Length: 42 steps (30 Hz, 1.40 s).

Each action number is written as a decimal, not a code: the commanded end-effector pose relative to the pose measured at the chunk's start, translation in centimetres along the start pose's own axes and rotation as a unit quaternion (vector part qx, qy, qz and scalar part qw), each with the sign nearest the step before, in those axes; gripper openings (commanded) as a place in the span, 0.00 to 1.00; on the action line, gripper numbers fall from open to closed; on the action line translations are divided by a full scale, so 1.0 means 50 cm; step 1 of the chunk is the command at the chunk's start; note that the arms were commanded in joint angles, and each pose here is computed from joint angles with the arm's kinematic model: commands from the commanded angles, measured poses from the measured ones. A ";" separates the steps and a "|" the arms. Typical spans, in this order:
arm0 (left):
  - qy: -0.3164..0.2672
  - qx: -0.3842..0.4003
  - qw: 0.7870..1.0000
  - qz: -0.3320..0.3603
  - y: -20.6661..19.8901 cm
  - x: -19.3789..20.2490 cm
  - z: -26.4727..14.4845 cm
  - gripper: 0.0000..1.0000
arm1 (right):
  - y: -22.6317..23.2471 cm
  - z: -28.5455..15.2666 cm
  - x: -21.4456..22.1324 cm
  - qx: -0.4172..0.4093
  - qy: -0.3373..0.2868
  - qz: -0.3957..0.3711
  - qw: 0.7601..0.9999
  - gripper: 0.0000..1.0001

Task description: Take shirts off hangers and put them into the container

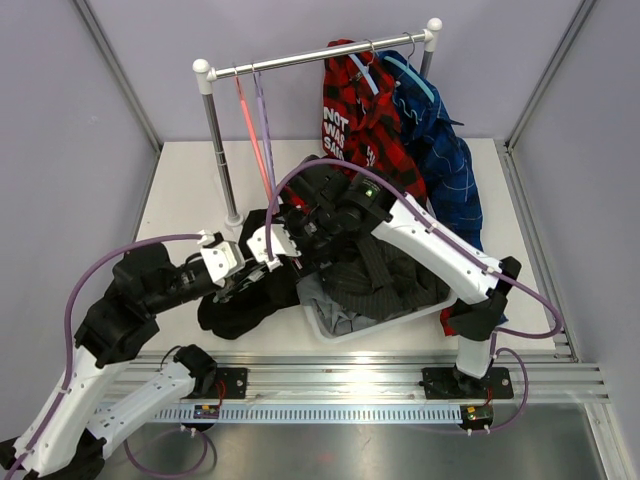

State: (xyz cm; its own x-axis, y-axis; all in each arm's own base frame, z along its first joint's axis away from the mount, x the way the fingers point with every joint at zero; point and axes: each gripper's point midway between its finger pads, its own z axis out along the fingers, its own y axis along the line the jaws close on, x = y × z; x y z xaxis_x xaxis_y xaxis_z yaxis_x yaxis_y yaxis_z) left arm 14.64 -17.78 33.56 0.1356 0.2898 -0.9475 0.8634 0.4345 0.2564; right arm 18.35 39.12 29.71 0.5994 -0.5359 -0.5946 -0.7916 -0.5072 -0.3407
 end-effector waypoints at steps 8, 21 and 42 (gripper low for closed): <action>-0.088 -0.002 0.996 0.032 0.008 -0.093 -0.006 0.00 | 0.000 0.004 -0.017 -0.001 -0.014 0.012 1.000 0.10; -0.076 -0.257 0.950 -0.160 0.127 -0.008 -0.081 0.85 | -0.111 -0.138 0.091 0.177 0.015 0.180 0.967 0.00; 0.052 -0.454 0.773 -0.440 0.172 0.288 0.002 0.84 | -0.116 -0.184 0.080 0.186 -0.077 0.258 0.945 0.00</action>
State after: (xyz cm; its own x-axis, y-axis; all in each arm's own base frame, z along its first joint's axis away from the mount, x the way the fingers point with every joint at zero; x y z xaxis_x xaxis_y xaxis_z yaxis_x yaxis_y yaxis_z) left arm 22.09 -10.35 19.41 -0.5086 -0.3235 -0.7979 -0.0523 0.9366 -0.3464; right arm 27.42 33.62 31.92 0.0621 -0.6245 -0.7786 -0.9870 0.0773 -0.1408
